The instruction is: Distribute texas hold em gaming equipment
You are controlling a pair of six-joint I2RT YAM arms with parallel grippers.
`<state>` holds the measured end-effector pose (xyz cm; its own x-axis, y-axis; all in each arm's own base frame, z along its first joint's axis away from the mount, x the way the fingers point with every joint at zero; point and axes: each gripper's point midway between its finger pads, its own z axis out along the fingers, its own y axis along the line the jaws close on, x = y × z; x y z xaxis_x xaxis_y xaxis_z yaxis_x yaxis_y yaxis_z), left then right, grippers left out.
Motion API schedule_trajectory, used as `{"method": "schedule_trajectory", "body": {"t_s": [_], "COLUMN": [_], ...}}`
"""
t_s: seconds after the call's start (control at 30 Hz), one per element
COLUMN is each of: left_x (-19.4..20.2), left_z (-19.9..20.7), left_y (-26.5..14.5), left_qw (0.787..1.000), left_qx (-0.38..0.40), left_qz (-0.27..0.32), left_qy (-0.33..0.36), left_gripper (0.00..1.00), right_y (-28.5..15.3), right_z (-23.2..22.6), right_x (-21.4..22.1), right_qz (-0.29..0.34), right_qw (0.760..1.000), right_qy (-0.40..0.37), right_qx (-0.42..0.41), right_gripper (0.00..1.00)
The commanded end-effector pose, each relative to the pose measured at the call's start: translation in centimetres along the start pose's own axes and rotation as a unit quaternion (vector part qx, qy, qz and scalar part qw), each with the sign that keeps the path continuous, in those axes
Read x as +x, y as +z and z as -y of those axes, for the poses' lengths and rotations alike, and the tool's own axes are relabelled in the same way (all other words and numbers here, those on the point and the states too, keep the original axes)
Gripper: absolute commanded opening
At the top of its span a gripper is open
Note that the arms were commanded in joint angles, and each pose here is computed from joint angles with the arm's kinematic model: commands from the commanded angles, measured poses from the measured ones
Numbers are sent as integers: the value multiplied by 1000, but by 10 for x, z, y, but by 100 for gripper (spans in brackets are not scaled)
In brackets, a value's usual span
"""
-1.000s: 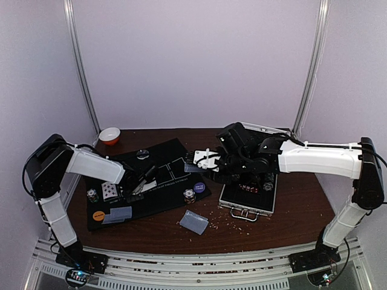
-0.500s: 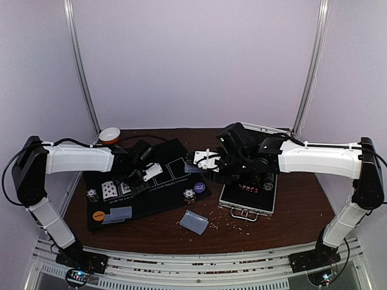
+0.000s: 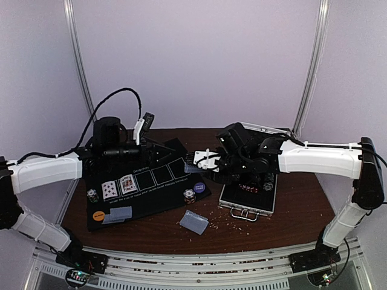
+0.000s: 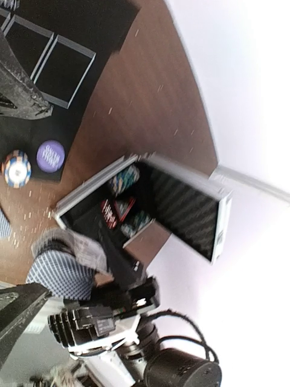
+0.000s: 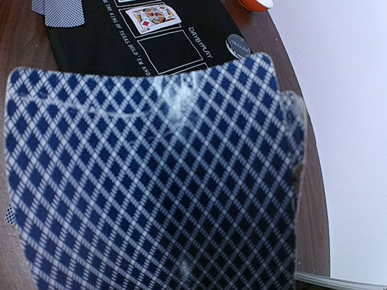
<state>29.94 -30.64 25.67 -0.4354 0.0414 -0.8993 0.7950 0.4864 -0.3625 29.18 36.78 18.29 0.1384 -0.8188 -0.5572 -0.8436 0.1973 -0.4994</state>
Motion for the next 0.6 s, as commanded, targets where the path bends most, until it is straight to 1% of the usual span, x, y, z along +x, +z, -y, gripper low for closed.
{"method": "schedule_trajectory", "body": {"t_s": [0.0, 0.1, 0.2, 0.27, 0.33, 0.43, 0.57], "left_x": [0, 10, 10, 14, 19, 23, 26], "left_z": [36, 39, 48, 46, 40, 37, 39], "left_y": [18, 32, 37, 43, 50, 57, 56], "left_qw": [994, 991, 988, 988, 989, 989, 988], "left_qx": [102, 120, 143, 139, 127, 125, 130], "left_qz": [2, -21, -11, -14, -25, -35, -51], "left_qy": [-29, -49, -54, -59, -68, -76, -68], "left_gripper": [98, 96, 96, 96, 92, 82, 56], "right_y": [-6, -6, -5, -4, -4, -3, -3], "right_z": [7, 6, 4, 4, 3, 3, 3], "right_x": [-12, -14, -15, -14, -15, -15, -14], "right_qz": [20, 25, 26, 25, 27, 28, 25], "right_qw": [1000, 1000, 1000, 1000, 1000, 1000, 1000], "right_qy": [8, 10, 11, 12, 11, 11, 11], "right_qx": [6, 3, 0, 0, 0, 0, 1], "right_gripper": [42, 42, 42, 42, 42, 42, 42]}}
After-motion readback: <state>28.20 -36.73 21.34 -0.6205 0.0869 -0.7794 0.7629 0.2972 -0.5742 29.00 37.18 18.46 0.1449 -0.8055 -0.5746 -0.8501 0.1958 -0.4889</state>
